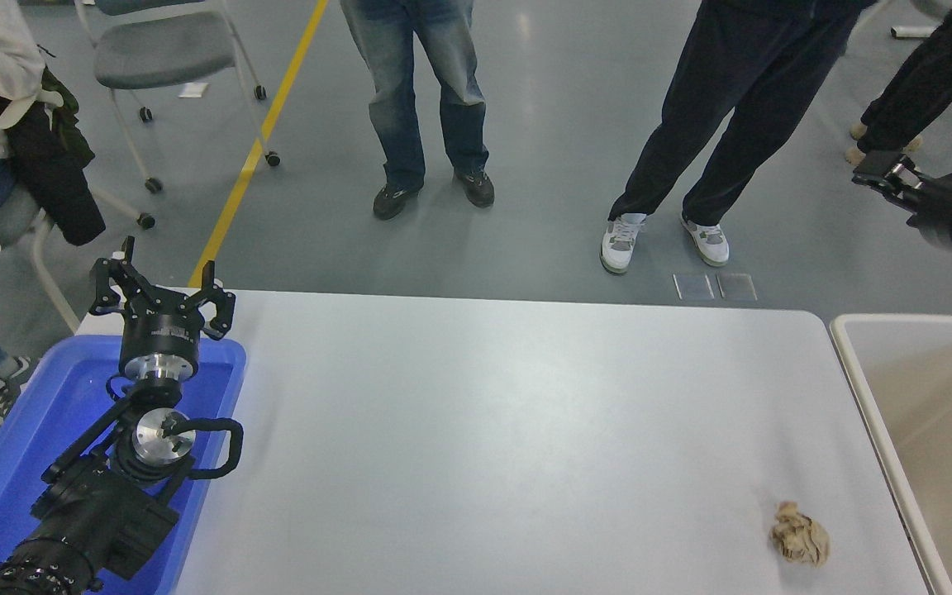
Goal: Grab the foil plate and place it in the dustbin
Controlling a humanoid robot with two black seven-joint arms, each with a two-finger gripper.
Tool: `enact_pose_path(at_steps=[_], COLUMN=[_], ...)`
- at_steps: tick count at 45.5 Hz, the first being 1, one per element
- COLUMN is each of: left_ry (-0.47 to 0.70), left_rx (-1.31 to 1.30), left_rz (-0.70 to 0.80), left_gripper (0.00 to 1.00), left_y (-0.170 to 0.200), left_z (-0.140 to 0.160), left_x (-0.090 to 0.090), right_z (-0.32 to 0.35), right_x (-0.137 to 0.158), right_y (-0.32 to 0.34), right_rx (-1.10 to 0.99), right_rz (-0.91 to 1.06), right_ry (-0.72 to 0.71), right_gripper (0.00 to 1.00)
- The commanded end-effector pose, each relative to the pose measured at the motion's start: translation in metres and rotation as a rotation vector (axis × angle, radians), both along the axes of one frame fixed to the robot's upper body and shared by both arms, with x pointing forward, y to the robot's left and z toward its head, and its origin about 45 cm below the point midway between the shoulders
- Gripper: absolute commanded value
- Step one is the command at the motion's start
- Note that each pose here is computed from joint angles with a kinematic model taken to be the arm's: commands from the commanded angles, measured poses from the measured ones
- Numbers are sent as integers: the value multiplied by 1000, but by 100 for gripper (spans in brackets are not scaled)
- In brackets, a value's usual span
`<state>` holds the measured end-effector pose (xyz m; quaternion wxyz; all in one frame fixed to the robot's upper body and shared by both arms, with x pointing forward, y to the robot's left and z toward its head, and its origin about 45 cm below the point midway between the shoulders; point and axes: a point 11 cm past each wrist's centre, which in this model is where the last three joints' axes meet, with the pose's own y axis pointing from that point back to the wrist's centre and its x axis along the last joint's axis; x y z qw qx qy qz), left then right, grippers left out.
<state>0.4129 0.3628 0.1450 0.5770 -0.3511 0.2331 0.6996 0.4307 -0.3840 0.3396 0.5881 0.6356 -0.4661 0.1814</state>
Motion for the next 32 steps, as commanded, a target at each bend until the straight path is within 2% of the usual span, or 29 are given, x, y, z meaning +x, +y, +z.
enact_pose_path(at_steps=[1, 11, 32], left_ry=[1, 1, 1], left_rx=[0, 0, 0], left_rz=[1, 1, 1], left_gripper=[99, 99, 99], left_y=[0, 0, 0], left_z=[0, 0, 0], left_x=[0, 0, 0], right_z=[18, 13, 37], right_x=[-7, -32, -43], right_y=[39, 85, 136], right_rx=[-110, -178, -286], right_rz=[112, 269, 427], right_ry=[66, 245, 384], right_gripper=[100, 100, 100])
